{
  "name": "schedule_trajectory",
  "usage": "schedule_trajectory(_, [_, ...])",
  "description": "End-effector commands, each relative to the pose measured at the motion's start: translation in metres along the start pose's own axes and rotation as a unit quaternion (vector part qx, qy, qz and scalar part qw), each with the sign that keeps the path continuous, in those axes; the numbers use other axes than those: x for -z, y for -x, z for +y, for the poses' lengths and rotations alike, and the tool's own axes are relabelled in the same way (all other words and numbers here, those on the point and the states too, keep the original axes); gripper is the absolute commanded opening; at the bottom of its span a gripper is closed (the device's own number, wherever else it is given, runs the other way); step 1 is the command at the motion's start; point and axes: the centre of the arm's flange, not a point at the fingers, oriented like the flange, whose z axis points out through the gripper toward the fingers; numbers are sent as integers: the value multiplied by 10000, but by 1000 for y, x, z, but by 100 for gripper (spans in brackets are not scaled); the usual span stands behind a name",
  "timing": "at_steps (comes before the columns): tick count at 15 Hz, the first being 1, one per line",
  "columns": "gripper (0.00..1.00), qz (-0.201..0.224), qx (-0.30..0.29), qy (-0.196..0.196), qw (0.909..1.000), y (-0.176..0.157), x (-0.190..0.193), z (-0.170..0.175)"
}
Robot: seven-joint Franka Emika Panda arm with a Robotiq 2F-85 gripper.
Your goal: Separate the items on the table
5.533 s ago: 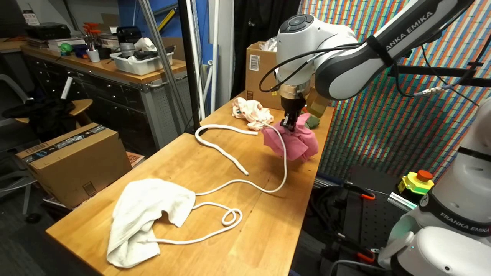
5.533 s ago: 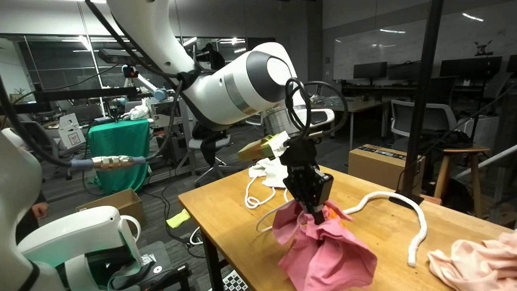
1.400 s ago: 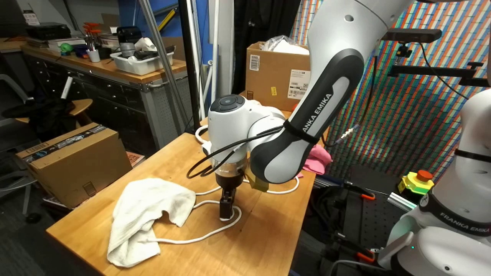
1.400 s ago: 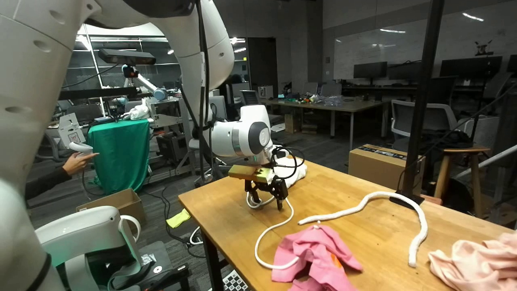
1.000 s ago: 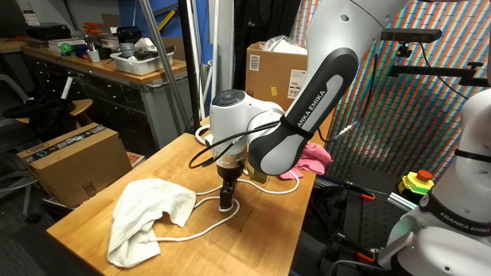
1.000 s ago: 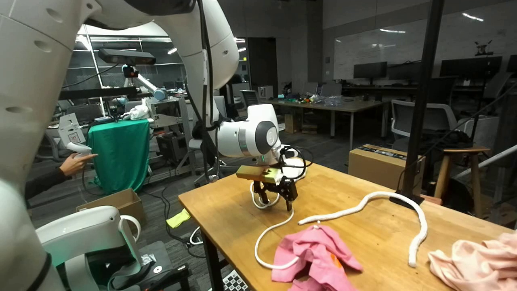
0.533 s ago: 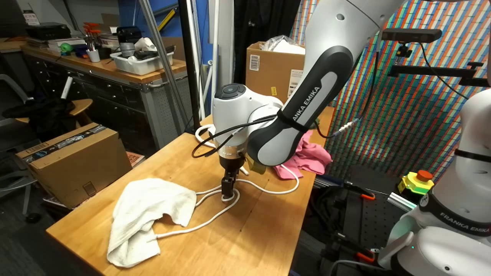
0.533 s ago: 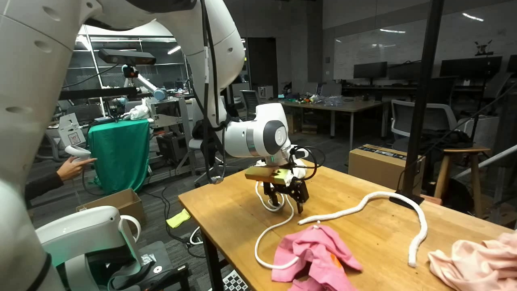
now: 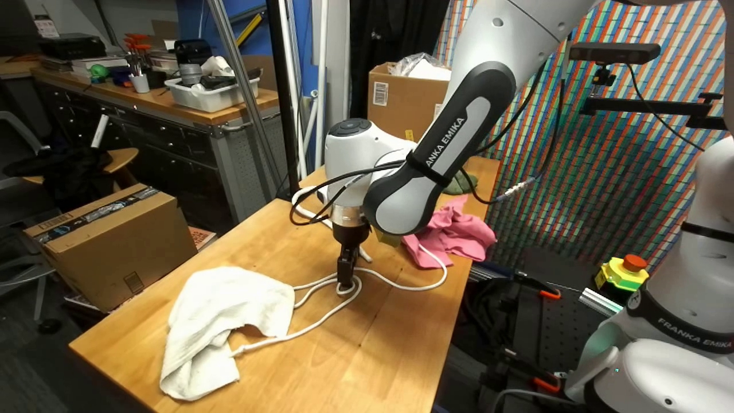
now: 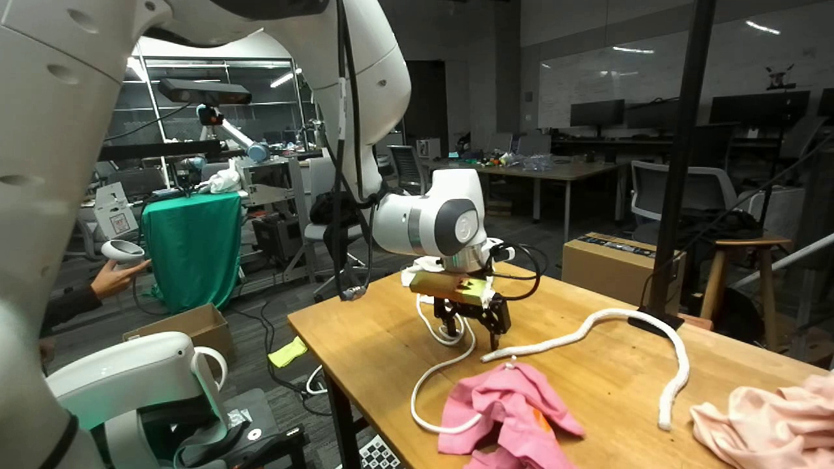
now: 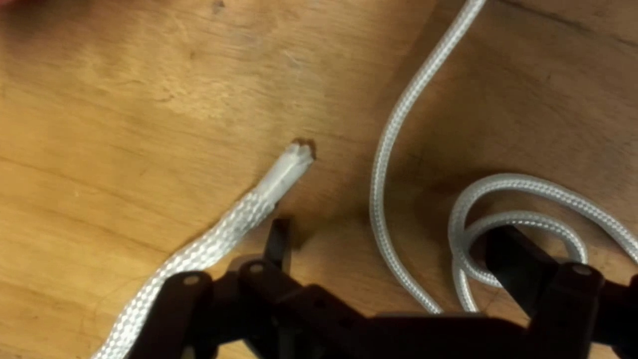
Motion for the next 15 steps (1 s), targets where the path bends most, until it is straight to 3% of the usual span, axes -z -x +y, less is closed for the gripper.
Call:
schedule_trajectory(1, [100,-66,153,-358,9992,-7,-8,8])
schedule_trajectory(3, [96,-79,178,-513,9985,-7,-9,10])
schedule_trajectory(4, [74,-77,177,-564,9982,-7,-9,11])
schedule_trajectory(7, [64,-94,187,-663,9976,-6,-5,15])
schedule_trajectory(13, [16,-74,319,-649,9974,-1,9,3])
schedule_trajectory(15, [4,-39,372,-626,9973,3,16,-2])
